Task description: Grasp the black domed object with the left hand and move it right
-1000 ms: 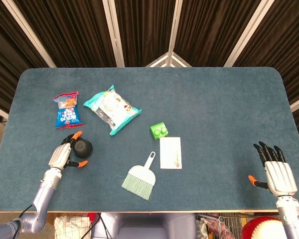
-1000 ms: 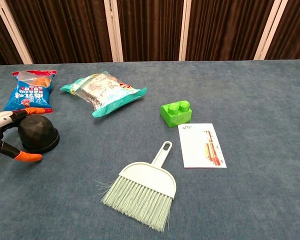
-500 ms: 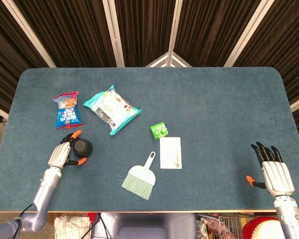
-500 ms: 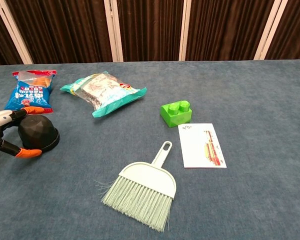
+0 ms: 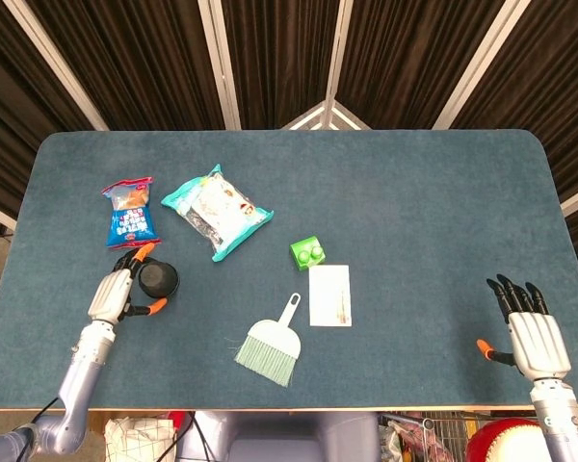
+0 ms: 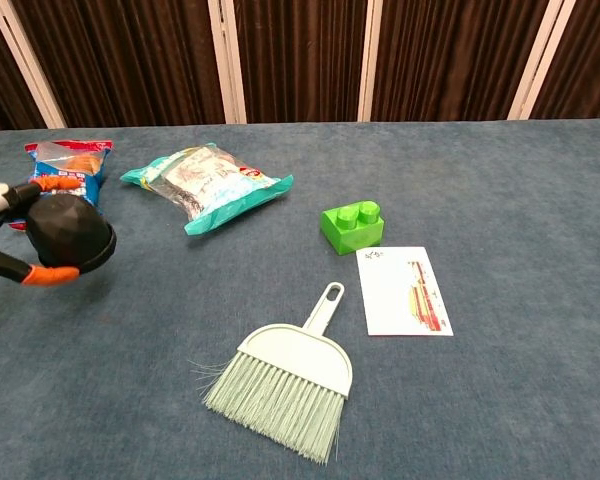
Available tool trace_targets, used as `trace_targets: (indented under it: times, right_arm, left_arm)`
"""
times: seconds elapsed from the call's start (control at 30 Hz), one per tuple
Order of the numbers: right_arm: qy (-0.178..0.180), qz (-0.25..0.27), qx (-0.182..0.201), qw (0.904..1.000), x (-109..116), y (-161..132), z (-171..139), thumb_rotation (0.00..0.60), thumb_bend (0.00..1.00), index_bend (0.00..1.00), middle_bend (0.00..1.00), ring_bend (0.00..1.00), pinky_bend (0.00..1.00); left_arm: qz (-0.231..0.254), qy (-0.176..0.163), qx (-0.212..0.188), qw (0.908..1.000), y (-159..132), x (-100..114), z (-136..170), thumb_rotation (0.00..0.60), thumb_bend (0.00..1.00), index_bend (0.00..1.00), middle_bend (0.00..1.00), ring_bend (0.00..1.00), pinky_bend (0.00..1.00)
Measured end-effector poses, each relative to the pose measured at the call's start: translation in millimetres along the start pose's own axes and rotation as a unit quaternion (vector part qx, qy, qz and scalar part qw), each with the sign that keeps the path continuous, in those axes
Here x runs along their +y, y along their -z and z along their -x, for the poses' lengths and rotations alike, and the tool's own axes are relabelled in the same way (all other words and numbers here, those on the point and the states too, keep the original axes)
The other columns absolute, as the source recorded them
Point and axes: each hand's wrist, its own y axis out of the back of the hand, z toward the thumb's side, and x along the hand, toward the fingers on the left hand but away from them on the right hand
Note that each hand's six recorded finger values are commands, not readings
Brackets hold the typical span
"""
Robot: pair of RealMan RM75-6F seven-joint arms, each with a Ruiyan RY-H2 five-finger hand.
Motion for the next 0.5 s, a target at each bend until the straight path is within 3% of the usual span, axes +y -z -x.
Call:
trace_targets:
  times: [0.23,0.37,0.5]
  right_arm:
    - [0.004,0.005,-0.001,1.0000,3,2,0,0.600,0.22,0.10,0.08,0.12,0.04]
    - [0.004,0.008,-0.001,1.0000,4,4,-1,0.600,0.22,0.10,0.08,0.12,0.04]
    - [0.003,0.008,0.000,1.0000,3,3,0,0.600,0.22,0.10,0.08,0.12,0.04]
  left_arm:
    - [0.042,-0.013,-0.041,0.9982,-57,40,9,0.600,0.52,0.14,0.38,0.00,0.00]
    - [0.023,-0.022,-0.063,0.9975,-85,71,13,0.600,0.52,0.16,0.39,0.00,0.00]
    - [0.017,-0.012,-0.073,0.9971,-108,83,15,0.600,0.53,0.18,0.39,0.00,0.00]
